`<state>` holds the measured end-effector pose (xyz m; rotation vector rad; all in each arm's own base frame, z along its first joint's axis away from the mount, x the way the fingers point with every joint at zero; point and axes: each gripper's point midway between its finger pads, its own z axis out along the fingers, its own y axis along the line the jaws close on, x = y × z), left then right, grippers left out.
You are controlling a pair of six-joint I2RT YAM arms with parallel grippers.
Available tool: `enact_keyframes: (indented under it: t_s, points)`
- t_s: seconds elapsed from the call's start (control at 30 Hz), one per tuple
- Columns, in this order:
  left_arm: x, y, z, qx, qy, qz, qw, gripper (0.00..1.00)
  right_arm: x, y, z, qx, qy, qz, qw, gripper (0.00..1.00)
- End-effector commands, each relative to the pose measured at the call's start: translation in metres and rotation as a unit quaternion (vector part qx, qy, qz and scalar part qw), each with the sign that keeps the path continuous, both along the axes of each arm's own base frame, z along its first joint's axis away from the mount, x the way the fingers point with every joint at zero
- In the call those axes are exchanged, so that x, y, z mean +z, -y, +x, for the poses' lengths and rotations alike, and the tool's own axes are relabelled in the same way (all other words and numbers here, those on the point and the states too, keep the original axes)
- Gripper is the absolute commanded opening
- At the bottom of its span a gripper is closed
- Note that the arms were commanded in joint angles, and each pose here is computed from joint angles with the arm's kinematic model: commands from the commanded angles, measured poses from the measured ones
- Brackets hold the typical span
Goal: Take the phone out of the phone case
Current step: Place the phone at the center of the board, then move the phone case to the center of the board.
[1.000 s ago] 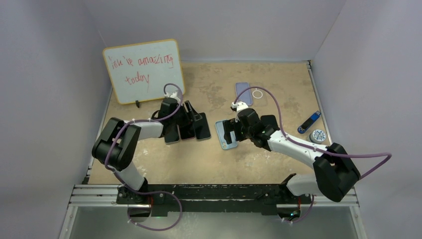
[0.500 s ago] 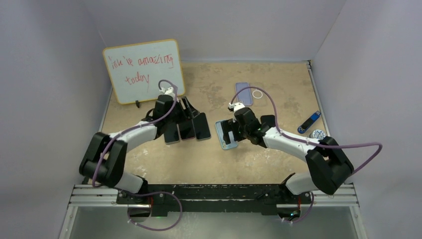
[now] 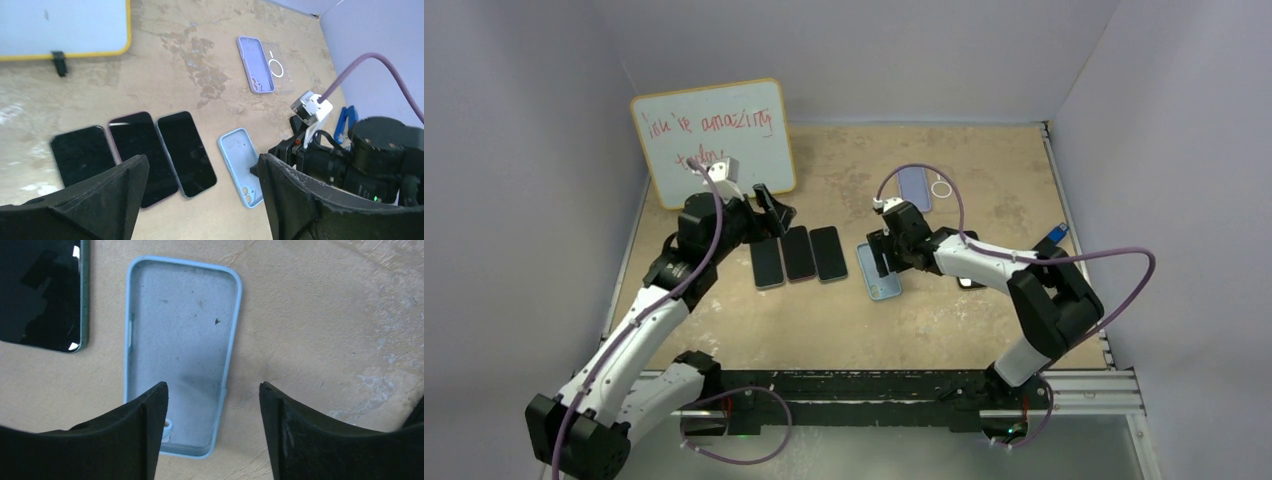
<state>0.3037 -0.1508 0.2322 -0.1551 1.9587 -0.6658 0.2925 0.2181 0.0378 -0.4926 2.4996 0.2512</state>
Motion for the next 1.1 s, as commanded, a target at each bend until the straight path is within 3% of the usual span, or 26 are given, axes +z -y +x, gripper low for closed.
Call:
enact_keyframes:
  t_s: [0.0,0.23,0.67,1.07]
  points:
    - [0.037,-0.028,-0.018,0.006,0.033,0.083,0.996,0.85,0.001,0.004,0.010,0.005,-0.005,-0.010,1.000,0.63]
    - [0.062,-0.080,-0.035,0.072,0.083,0.189,0.976,0.93,-0.010,0.008,0.020,0.001,-0.020,-0.013,1.000,0.37]
    - [0.057,-0.102,-0.047,0.113,0.109,0.208,0.965,0.94,-0.028,0.015,0.030,0.001,-0.042,-0.049,0.998,0.02]
    - [0.064,-0.109,-0.061,0.135,0.130,0.202,0.961,0.94,0.035,0.016,0.092,-0.014,0.057,-0.073,0.996,0.00]
